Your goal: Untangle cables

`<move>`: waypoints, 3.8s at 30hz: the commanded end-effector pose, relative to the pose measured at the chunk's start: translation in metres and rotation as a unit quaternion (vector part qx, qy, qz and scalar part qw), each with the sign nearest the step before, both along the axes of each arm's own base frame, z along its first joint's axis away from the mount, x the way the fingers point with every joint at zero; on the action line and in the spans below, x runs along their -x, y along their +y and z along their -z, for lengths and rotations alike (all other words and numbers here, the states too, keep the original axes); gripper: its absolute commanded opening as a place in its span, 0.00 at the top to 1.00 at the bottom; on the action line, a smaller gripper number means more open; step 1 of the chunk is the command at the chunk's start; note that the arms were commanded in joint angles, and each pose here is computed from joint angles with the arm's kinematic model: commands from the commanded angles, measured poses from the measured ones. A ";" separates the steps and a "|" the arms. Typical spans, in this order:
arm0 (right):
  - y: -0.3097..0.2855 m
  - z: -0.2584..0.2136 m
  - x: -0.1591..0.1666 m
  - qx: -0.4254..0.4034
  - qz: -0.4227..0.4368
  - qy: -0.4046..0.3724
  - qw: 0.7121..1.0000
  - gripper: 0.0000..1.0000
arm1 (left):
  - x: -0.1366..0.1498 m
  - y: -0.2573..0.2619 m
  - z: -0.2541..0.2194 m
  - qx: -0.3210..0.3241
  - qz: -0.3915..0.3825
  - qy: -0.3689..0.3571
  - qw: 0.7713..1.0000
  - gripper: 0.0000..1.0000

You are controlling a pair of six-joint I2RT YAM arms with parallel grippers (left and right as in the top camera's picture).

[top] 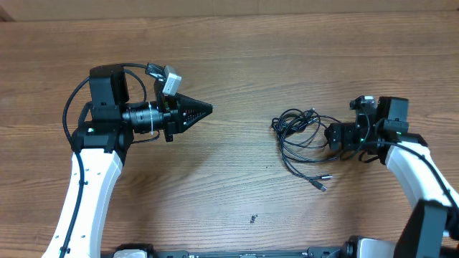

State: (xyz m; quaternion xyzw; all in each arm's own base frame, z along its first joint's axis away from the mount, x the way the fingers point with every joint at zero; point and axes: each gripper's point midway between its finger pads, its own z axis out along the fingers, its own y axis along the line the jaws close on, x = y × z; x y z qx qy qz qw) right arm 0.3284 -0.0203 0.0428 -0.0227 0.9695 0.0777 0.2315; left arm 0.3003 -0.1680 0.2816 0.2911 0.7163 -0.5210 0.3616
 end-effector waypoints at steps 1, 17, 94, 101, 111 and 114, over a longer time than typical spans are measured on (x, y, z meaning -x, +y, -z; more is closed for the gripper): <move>0.005 0.012 0.002 -0.013 -0.014 0.018 1.000 0.00 | 0.001 0.001 -0.002 -0.009 -0.005 -0.017 1.000 0.96; 0.024 0.026 -0.011 0.021 -0.065 0.008 0.998 0.00 | -0.001 0.002 0.000 -0.015 -0.012 -0.017 1.000 0.96; 0.214 -0.331 0.106 -0.228 -0.413 -0.289 0.833 0.96 | 0.031 -0.031 -0.030 0.033 0.116 -0.169 0.978 0.00; 0.224 -0.347 0.121 -0.268 -0.453 -0.303 0.794 0.96 | 0.024 -0.030 -0.020 0.011 0.092 -0.153 0.984 0.00; 0.230 -0.365 0.138 -0.297 -0.491 -0.325 0.752 0.96 | 0.031 -0.030 -0.024 0.027 0.109 -0.148 0.983 0.02; 0.229 -0.368 0.139 -0.296 -0.492 -0.329 0.750 0.96 | 0.042 -0.032 -0.031 0.052 0.136 -0.146 0.978 0.02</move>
